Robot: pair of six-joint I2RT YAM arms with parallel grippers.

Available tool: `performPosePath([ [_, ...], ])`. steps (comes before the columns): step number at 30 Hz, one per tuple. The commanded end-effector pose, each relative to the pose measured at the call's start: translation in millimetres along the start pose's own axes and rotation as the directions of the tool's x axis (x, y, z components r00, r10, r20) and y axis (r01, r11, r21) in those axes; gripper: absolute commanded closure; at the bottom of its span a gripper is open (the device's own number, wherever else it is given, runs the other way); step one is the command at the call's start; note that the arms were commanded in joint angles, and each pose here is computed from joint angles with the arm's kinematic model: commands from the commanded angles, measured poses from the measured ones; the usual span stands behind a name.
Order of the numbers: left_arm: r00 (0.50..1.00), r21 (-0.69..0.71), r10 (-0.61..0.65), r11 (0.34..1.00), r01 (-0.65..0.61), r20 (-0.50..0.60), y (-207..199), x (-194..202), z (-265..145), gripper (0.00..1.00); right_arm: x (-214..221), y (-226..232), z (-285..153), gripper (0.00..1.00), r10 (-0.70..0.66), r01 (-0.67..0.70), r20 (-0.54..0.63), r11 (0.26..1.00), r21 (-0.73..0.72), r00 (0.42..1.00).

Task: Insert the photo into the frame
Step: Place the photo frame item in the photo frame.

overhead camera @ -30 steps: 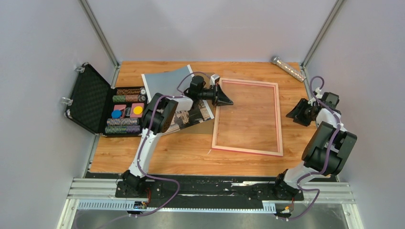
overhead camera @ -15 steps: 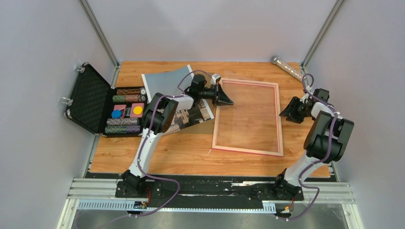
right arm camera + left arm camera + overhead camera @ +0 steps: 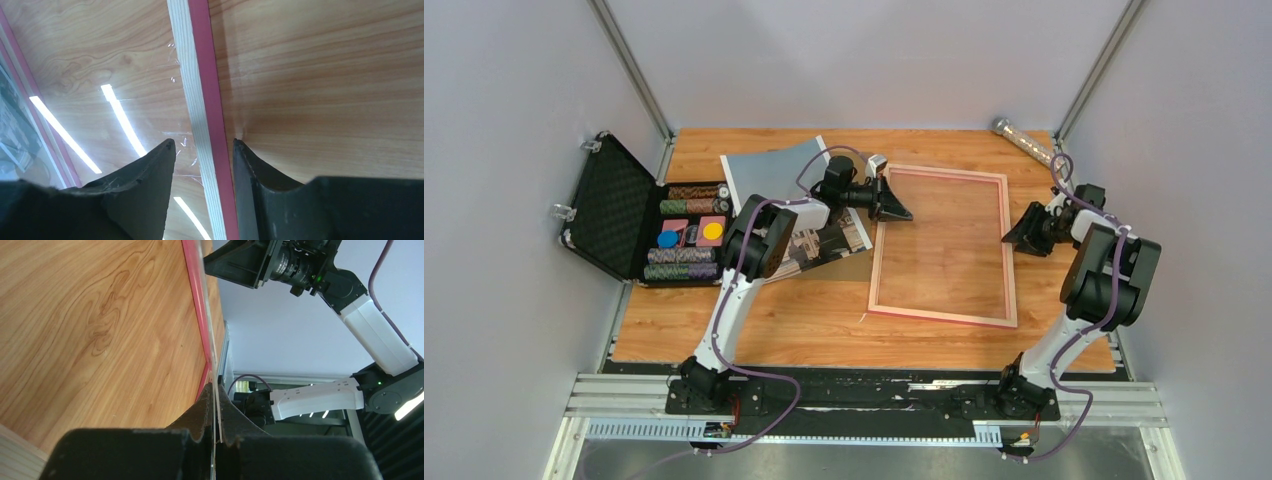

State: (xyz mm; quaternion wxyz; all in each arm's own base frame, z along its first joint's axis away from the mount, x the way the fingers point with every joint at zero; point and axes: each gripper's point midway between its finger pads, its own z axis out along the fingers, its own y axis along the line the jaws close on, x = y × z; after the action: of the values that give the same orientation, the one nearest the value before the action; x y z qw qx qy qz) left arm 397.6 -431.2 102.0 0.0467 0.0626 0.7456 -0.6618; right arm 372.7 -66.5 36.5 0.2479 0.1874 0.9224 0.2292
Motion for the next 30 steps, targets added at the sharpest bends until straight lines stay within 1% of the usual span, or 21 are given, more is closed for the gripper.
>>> performPosePath([
  [1,0.994,0.049,0.106,0.993,-0.103,-0.043,-23.9,6.9,6.6,1.00,-16.0,10.7,-0.8,0.56,-0.022,0.024,0.033,0.999,-0.037,0.999],
  [13,0.988,0.043,0.142,0.989,-0.140,-0.057,-26.1,13.2,7.0,1.00,-14.9,11.0,3.1,0.56,-0.015,0.016,0.021,0.998,-0.055,1.000],
  [30,0.983,0.033,0.168,0.986,-0.166,-0.077,-24.0,8.0,12.4,1.00,-11.4,17.4,4.2,0.55,-0.016,0.016,0.008,0.995,-0.097,1.000],
])
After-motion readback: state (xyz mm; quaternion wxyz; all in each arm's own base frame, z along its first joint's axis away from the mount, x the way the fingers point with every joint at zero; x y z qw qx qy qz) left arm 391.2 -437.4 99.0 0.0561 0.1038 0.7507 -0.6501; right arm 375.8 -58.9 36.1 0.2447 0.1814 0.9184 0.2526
